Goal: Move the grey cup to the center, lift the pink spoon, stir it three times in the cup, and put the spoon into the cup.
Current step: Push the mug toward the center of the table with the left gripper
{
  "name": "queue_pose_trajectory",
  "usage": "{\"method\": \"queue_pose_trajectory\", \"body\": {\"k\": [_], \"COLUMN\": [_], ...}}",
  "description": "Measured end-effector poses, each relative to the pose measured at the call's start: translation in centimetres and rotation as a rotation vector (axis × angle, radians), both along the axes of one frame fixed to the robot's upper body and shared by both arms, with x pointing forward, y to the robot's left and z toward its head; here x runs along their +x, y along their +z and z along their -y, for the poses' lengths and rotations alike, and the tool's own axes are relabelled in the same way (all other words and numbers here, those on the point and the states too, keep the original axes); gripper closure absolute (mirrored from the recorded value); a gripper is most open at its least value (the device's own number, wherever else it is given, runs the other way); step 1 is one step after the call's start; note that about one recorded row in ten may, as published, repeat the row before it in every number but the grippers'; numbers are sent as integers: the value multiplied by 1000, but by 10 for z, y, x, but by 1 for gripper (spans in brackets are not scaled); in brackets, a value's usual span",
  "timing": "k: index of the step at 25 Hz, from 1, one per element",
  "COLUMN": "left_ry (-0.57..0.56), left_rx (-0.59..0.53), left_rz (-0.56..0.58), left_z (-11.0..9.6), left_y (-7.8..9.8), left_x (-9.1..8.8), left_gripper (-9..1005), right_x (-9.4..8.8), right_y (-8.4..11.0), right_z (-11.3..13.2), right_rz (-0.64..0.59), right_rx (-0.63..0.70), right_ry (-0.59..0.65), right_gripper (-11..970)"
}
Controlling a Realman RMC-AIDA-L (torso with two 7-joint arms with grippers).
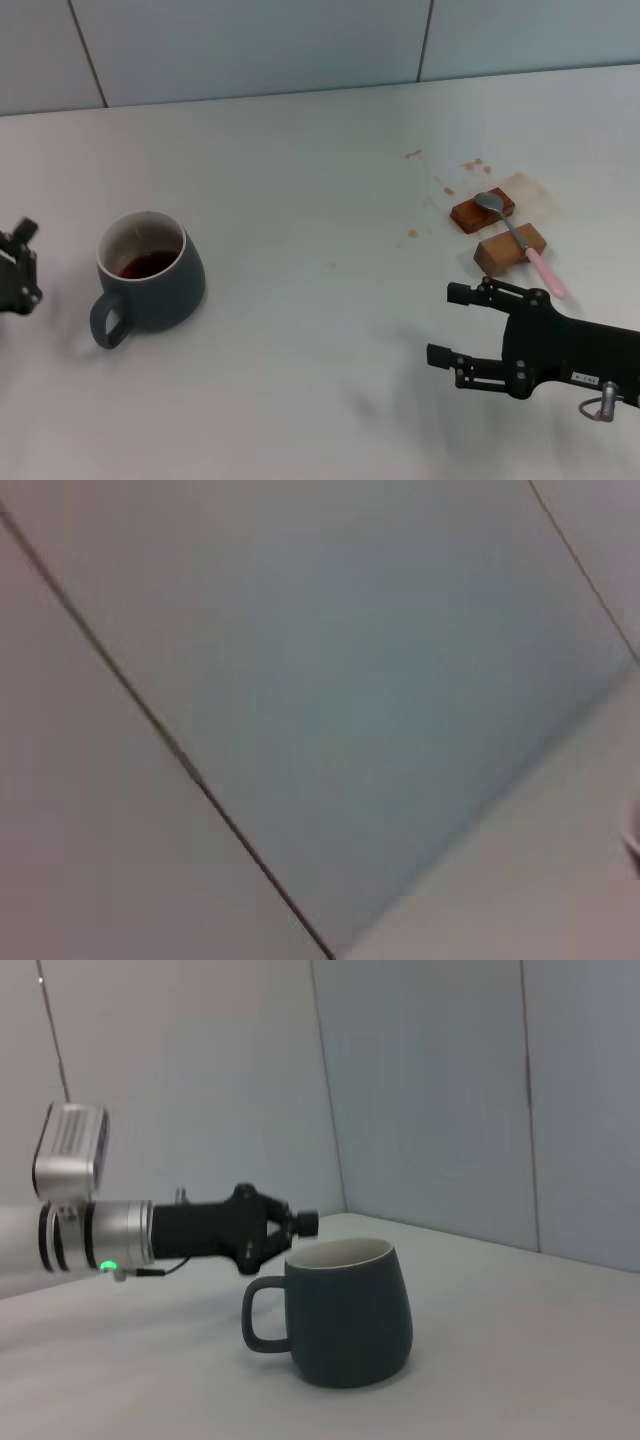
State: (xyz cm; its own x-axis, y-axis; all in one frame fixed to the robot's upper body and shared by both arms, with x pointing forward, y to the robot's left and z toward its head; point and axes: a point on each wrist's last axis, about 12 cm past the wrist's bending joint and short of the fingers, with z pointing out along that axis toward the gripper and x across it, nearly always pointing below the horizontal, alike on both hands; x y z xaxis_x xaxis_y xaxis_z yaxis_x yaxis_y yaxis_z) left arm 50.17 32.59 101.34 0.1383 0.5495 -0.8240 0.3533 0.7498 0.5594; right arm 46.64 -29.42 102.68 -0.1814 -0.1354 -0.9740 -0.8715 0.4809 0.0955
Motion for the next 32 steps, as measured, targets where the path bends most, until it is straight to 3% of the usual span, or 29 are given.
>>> {"method": "queue_pose_trajectory", "body": {"k": [4, 5, 17, 26, 31, 32], "left_ry": [3, -9, -22, -54, -45, -44], "left_rx": [40, 93, 74, -9, -79, -110], "left_rz": [-7, -24, -115, -143, -177, -200], "left_z": [1, 6, 32, 61, 82, 95], "left_y": [-4, -10, -21, -21, -20, -19], "left_x": [-1, -4, 9, 16, 24, 29], "left_gripper": [998, 998, 997, 997, 998, 998], "right_x": [0, 1, 1, -1, 0, 0], "right_y": [0, 0, 0, 0, 0, 0], "right_z": [0, 0, -3, -1, -1, -1], "right_rz": [1, 1, 1, 1, 11, 11], "right_rx": [5, 7, 13, 19, 15, 15], "right_ry": [-7, -8, -6, -23, -21, -21], "right_gripper": [143, 143, 142, 143, 143, 143]}}
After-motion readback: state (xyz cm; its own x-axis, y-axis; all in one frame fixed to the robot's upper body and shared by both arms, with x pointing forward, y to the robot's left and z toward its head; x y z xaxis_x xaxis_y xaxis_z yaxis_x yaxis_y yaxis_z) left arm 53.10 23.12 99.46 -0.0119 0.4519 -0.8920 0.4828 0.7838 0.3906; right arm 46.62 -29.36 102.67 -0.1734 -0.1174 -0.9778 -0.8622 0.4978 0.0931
